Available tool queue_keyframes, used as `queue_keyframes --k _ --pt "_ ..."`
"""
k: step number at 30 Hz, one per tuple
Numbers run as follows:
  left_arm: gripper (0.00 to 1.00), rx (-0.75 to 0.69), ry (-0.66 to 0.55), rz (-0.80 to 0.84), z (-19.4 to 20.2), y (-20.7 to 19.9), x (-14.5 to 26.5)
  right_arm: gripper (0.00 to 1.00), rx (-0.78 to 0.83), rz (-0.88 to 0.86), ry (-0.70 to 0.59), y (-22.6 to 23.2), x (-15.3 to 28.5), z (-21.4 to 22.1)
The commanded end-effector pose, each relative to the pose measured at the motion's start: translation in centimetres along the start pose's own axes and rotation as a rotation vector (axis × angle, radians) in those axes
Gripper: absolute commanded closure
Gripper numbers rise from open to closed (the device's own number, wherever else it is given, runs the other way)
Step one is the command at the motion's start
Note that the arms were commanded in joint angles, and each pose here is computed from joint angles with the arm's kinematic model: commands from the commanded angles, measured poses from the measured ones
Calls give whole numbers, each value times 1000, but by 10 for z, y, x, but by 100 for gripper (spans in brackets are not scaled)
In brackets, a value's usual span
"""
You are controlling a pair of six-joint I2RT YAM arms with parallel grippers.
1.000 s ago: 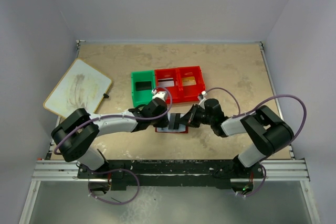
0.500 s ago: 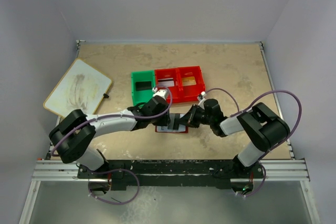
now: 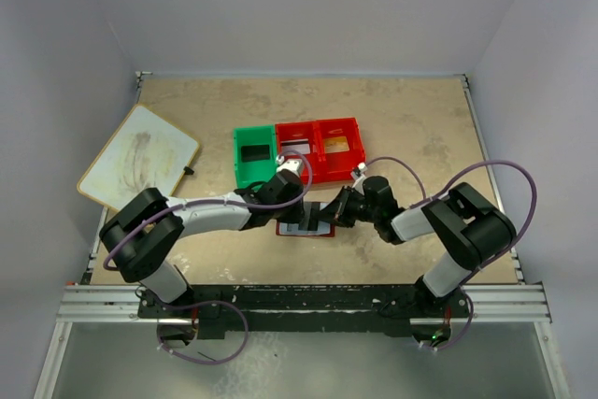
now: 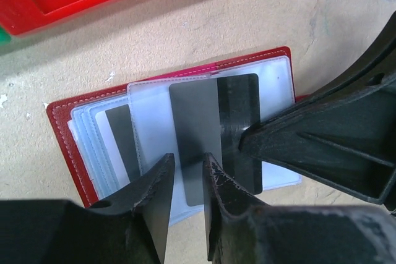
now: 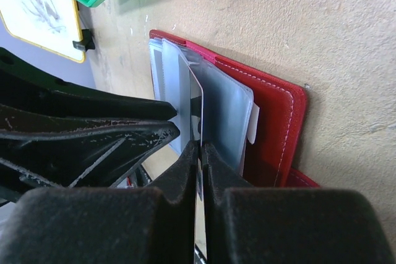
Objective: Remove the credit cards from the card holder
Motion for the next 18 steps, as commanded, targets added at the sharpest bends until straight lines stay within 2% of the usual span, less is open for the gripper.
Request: queue_keyframes --k 1,6,11,18 --pt "80 -32 51 -73 17 19 -2 94 2 -5 -7 -3 0 -1" --pt "87 -20 75 -74 29 26 -2 89 13 -50 -9 2 -2 -2" --pt "89 -20 83 -106 31 31 -2 83 28 -93 -2 6 -5 -3" --pt "91 -27 75 -110 28 30 0 81 43 -133 8 11 -7 -4"
Point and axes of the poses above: each gripper's point midway between its finger pads, its own x axis back along the fingers, its own y axis along the line the jaws close on, z = x × y, the point moved 7 cm from there along x, back along the fingers
